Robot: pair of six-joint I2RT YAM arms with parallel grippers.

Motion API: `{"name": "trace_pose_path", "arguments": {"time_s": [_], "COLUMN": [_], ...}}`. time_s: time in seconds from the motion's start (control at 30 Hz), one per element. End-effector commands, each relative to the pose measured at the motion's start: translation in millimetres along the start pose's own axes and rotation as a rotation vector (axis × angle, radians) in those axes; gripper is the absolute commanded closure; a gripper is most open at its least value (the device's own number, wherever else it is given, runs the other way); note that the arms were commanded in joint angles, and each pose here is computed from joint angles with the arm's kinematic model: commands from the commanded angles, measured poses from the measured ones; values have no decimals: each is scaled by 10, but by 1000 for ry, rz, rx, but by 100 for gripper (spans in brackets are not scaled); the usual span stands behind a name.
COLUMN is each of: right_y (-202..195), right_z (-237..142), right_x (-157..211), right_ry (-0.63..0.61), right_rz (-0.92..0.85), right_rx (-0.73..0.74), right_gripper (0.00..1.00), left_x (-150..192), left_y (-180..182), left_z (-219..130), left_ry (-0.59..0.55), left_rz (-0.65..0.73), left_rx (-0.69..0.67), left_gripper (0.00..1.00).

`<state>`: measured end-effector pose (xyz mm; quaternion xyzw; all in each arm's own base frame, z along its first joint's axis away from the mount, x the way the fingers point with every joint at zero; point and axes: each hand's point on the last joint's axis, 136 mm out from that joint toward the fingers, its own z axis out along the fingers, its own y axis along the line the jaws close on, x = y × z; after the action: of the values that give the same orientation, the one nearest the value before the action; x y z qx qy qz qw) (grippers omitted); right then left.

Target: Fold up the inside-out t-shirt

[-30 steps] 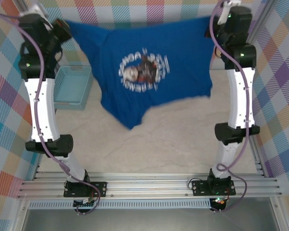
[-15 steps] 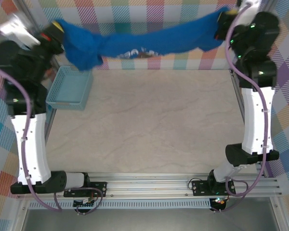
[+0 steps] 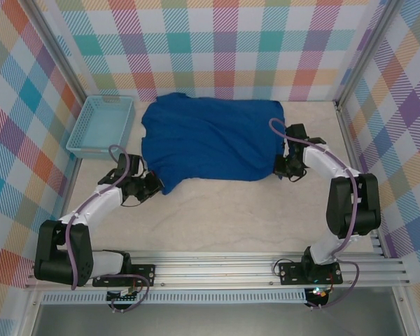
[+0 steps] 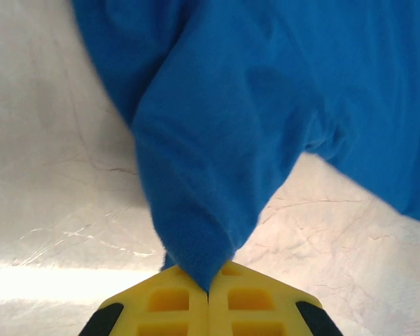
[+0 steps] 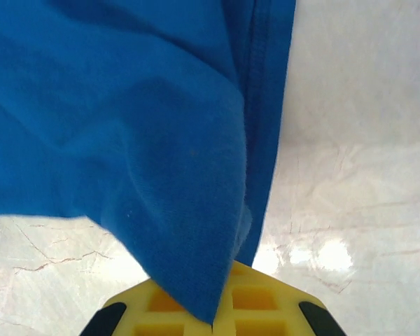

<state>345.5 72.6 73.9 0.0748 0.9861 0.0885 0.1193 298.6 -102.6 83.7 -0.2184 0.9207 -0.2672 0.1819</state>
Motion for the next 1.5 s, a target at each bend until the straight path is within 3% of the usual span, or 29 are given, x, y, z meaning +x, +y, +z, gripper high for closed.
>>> {"name": "trace_pose_path", "arguments": {"time_s": [0.0,0.27,0.57,0.83,1.23,1.37,1.47], "right_y": [-82,-597,-764,-763,-1093,-1175,-1084], "right_z": [26,-88,-504,-391,-302,-352,-289], "right_x": [95,195,69,242,564,526,519], "right_ry": [35,38,-106,-51,17,12,29], "right_rz": [94,173,178,185,230,218,215], "right_rx": [17,161,196,181,355,412,360], "right_gripper": [96,94,97,95,93,93,94], "left_x": [98,275,89,445,1229,1229,1110], "left_y": [7,62,141,291,475,491,433], "left_z": [25,-288,-894,-687,-620,-698,-686], "left_ry": [35,21,-112,60,229,235,205], "left_rz": [-4,-42,-92,-141,-274,-236,-210], "left_rx": [12,5,10,4,-70,-117,-112], "left_gripper": [100,100,100,100,100,100,100]}}
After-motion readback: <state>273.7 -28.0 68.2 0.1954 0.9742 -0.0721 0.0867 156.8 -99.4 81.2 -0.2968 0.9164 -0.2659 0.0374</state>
